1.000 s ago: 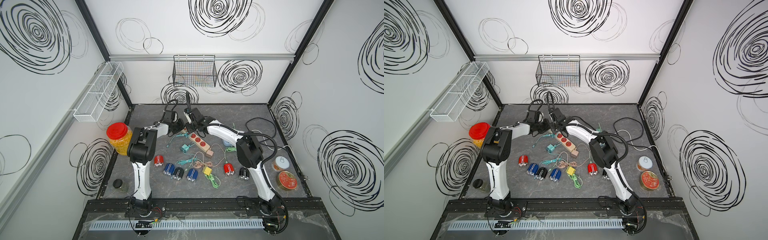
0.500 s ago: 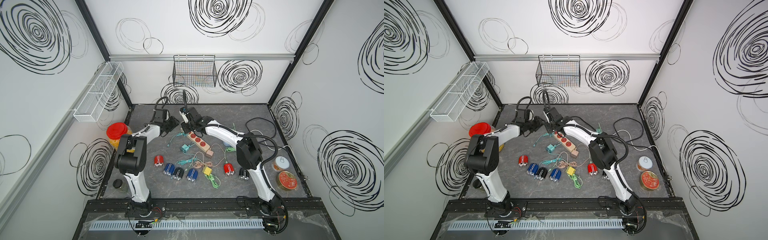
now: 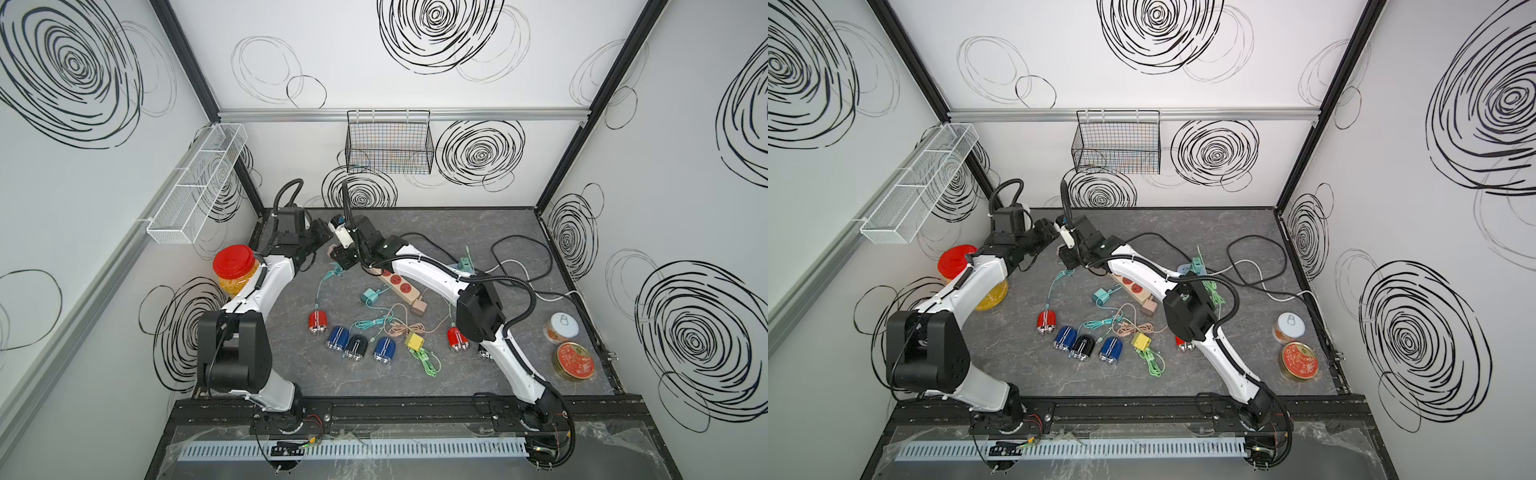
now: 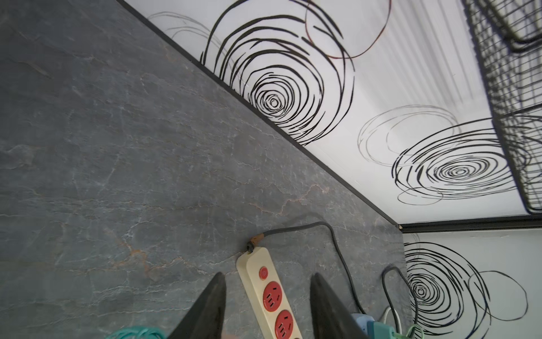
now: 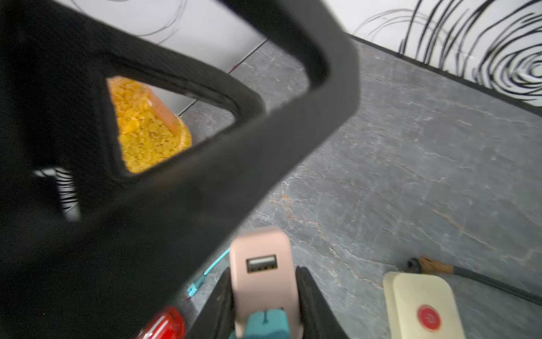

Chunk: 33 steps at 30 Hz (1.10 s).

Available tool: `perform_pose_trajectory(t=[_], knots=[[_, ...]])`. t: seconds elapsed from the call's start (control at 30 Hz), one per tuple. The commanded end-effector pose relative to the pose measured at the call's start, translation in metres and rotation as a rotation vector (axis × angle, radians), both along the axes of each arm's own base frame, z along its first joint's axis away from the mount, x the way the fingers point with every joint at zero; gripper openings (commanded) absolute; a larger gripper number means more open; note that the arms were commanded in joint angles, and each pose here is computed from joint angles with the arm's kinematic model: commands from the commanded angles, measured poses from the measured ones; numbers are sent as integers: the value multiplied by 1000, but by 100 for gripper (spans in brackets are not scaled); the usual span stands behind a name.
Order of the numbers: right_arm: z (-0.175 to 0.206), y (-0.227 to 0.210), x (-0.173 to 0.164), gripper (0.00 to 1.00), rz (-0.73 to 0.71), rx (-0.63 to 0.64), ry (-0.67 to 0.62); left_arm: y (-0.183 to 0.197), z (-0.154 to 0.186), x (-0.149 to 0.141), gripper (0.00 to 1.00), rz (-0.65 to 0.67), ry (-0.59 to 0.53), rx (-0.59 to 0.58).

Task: Unplug the electric shaver
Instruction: Place the plug at the center of the board.

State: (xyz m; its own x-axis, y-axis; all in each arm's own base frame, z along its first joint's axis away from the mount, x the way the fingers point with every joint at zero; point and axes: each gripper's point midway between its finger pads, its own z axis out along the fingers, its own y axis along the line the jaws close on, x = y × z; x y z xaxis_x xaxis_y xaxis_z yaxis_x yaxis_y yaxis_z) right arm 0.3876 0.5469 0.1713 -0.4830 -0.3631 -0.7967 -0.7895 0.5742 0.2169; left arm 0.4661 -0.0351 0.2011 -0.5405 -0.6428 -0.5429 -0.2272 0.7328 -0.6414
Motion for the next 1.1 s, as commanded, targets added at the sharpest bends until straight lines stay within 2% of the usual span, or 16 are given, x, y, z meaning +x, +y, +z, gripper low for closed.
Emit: perform_pose_trajectory(t=[0.0,0.13,0.3,0.63,0.7,0.87,1.07], knots=[[10,20,-6,33,41,95,37,9,-5,-9,51,17,4,24],[-22,20,1,32,23,118,165,10,-6,-14,51,23,-4,17],[-68,18,-1,29,1,158,399,11,-4,-18,51,23,-11,21],[-103,19,-15,31,-13,177,526,5,-3,-24,52,-6,-16,20],[-107,20,-17,34,-13,177,546,4,-4,-27,54,-8,-16,26],[-115,14,-13,48,-72,141,556,1,-4,-31,72,-16,-18,26],[-113,10,-12,56,-80,131,562,-6,-1,-31,93,-38,-34,11]])
